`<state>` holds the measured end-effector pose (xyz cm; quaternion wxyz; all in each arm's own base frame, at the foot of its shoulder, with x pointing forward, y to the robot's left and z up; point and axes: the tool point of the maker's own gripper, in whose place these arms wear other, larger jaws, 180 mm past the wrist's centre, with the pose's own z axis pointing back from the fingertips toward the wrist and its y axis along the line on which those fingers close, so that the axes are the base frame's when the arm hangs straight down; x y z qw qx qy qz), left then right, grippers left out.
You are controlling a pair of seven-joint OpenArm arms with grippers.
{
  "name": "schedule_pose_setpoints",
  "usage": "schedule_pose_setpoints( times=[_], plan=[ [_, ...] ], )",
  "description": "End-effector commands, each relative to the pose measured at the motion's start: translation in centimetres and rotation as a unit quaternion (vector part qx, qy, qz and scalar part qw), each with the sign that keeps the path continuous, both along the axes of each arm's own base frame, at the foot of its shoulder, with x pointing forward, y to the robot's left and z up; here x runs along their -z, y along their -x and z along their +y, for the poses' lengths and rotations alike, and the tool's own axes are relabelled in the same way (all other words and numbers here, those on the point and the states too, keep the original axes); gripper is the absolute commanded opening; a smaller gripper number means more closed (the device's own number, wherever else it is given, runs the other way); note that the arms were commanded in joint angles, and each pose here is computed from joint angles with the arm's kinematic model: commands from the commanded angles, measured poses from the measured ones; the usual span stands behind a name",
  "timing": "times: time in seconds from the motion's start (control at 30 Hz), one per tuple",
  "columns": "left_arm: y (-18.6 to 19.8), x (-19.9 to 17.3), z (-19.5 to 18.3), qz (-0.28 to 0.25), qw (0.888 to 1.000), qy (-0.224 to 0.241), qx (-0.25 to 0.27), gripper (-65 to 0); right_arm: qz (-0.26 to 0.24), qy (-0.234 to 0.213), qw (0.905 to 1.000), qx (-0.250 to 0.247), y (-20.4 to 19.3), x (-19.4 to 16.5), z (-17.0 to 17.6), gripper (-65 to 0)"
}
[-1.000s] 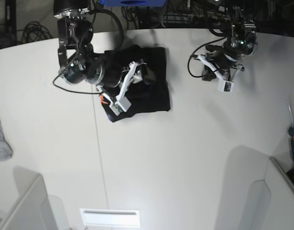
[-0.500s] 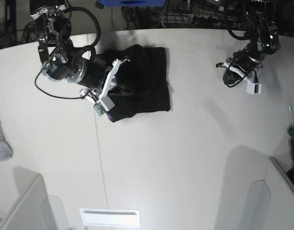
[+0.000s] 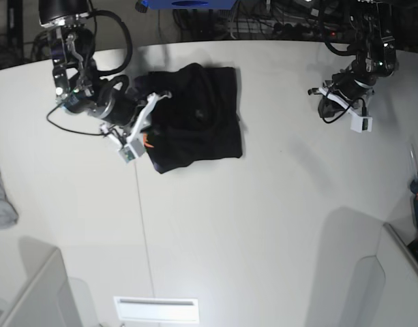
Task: Fold the T-shirt properly
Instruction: 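Release the left gripper and press the bundle flat with the right gripper, then pat and smooth the folded black shirt with both grippers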
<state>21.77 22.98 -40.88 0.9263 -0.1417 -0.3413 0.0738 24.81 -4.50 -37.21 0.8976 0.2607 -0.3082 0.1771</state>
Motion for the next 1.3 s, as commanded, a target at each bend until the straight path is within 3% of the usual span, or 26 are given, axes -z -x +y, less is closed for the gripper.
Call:
schedule_pose_setpoints(
  times=[0.0, 0.23, 0.43, 0.57, 0.67, 0.83, 0.9, 1.0, 1.13, 1.27],
  plan=[
    [-0.8, -1.1, 0.2, -0.022, 1.0, -0.003, 0.003, -65.0, -0.024, -0.019, 0.9995, -0.003, -0.9, -1.4, 0.9, -65.0],
    [-0.8, -1.1, 0.2, -0.022, 1.0, -0.003, 0.003, -65.0, -0.025, -0.052, 0.9983, -0.013, -1.8, -2.5, 4.0, -65.0],
    [-0.8, -1.1, 0.2, -0.022, 1.0, -0.003, 0.003, -65.0, -0.037, -0.078, 0.9918, -0.094, -1.3, -4.9, 10.3, -65.0],
    [-0.8, -1.1, 0.3, -0.022, 1.0, -0.004, 0.003, -65.0, -0.054, -0.076, 0.987, -0.131, -0.8, -6.4, 11.9, -65.0],
    [-0.8, -1.1, 0.3, -0.022, 1.0, -0.003, 0.003, -65.0, -0.079, -0.063, 0.9883, -0.114, -1.7, -8.1, 10.0, -65.0],
    [-0.8, -2.1, -1.1, -0.035, 0.999, 0.002, 0.02, -65.0, -0.077, -0.034, 0.9962, -0.022, -3.3, -7.3, 3.4, -65.0],
    [-0.8, -3.4, -3.4, -0.053, 0.997, 0.01, 0.059, -65.0, -0.068, -0.021, 0.9975, 0.001, -3.2, -6.5, 1.3, -65.0],
    [-0.6, -6.1, -8.2, -0.101, 0.985, 0.053, 0.133, -65.0, -0.054, 0.002, 0.9984, 0.017, -2.5, -5.3, -1.0, -65.0],
    [-0.6, -6.6, -10.4, -0.111, 0.979, 0.119, 0.124, -65.0, -0.04, 0.012, 0.9984, 0.039, -1.8, -4.4, -2.8, -65.0],
    [-1.4, -6.8, -11.7, -0.122, 0.975, 0.153, 0.109, -35.5, -0.034, 0.015, 0.9981, 0.05, -1.5, -4.1, -3.6, -65.0]
  ],
)
